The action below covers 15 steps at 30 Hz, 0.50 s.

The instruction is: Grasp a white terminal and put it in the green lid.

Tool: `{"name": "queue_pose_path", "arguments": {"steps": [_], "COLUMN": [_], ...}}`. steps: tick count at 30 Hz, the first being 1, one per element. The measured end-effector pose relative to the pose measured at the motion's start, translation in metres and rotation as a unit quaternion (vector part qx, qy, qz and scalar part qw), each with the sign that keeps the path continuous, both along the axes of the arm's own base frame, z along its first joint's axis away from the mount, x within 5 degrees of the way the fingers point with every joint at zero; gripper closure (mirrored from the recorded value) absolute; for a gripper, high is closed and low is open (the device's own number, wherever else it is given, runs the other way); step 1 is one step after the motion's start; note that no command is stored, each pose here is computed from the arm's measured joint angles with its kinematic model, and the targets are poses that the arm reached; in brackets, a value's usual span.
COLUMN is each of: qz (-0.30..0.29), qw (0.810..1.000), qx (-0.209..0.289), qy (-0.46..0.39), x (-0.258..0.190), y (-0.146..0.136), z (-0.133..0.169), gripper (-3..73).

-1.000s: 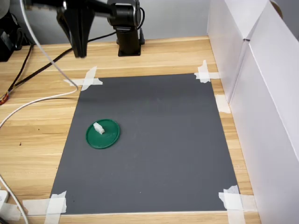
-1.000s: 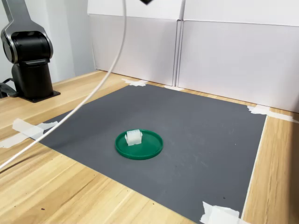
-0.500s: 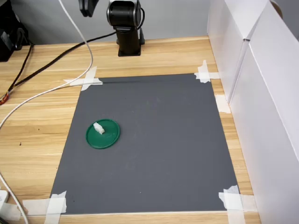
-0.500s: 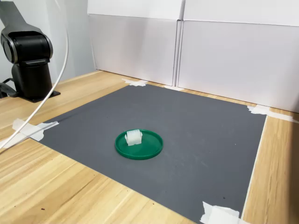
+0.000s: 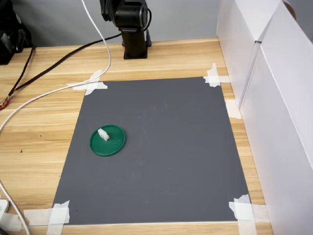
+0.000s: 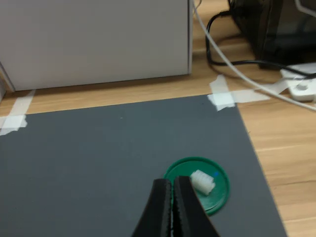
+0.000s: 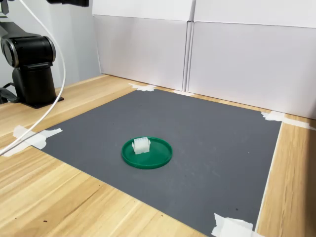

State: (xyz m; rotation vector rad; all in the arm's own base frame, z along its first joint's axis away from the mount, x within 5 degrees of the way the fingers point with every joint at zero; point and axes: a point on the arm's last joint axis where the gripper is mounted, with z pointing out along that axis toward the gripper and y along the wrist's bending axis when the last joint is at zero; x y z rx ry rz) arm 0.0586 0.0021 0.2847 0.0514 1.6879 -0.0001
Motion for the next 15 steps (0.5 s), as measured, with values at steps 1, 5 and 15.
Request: {"name": "queue_pose_path", "arguments": {"steps": [1, 5, 15], "qz": [-0.001, -0.004, -0.003], "qw": [1.000, 1.000, 1.000], "qx": [-0.006, -0.017, -0.017], "qy": [-0.004, -0.009, 0.009], "x": [-0.003, -0.009, -0.012], "y": [0.000, 0.000, 0.001], "z": [-0.004, -0.019, -0.057], "gripper": [71.0, 71.0, 71.0]}}
